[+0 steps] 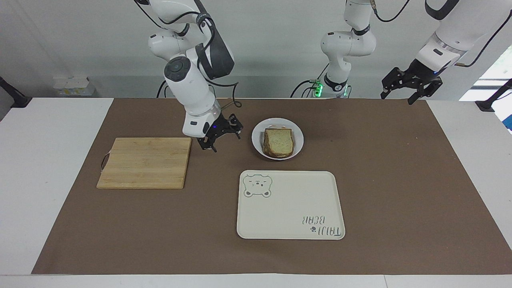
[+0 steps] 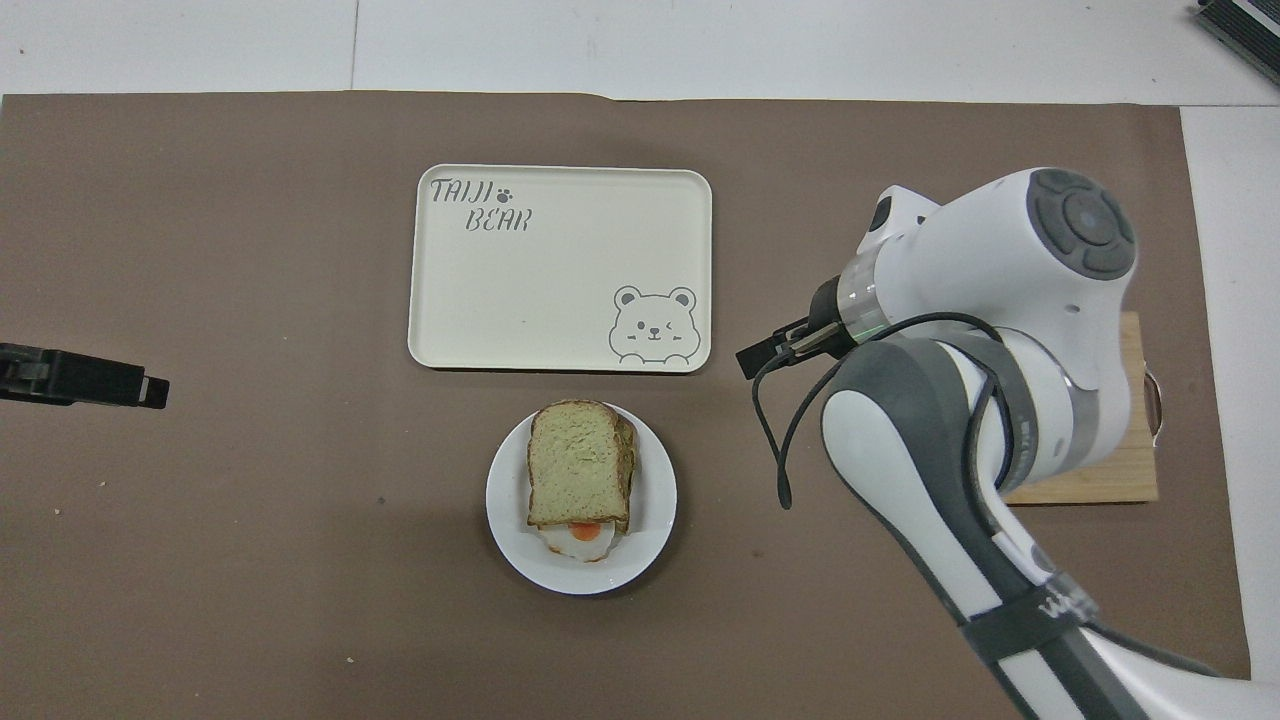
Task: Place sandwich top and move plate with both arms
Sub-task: 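Withdraw the right gripper while the left gripper reaches the plate rim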
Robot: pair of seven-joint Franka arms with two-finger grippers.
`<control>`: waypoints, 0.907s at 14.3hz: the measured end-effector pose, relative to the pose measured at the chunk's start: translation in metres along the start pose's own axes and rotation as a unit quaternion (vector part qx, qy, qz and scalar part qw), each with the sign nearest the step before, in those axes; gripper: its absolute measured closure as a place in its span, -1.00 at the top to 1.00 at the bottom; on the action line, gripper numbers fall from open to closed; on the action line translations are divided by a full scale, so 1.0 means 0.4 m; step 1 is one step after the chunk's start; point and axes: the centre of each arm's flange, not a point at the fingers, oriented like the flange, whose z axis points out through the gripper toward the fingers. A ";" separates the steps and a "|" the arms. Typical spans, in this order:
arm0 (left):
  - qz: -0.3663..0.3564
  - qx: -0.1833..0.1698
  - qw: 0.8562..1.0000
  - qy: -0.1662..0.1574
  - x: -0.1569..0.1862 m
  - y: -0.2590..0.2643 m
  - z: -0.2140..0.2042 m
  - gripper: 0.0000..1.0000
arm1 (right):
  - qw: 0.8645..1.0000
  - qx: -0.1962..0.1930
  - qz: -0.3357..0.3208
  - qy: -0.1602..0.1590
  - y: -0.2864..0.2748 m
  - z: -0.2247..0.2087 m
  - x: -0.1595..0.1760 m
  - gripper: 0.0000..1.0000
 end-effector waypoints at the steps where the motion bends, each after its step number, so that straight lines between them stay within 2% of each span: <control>1: -0.001 -0.020 1.000 0.006 -0.003 0.000 0.015 1.00 | 1.000 -0.013 0.000 0.000 0.026 -0.008 -0.002 1.00; 4: -0.004 -0.103 0.995 0.007 -0.006 -0.038 0.132 1.00 | 0.998 -0.059 -0.005 0.008 0.084 -0.067 -0.006 1.00; 7: -0.018 -0.198 0.980 0.016 -0.021 -0.086 0.263 1.00 | 0.995 -0.094 0.001 0.010 0.129 -0.140 -0.032 1.00; 11: -0.019 -0.300 0.954 0.026 -0.073 -0.112 0.453 0.96 | 0.987 -0.118 0.102 0.030 0.183 -0.206 -0.056 1.00; 13: -0.012 -0.345 0.938 0.038 -0.112 -0.113 0.554 0.89 | 0.982 -0.116 0.147 0.023 0.195 -0.232 -0.070 1.00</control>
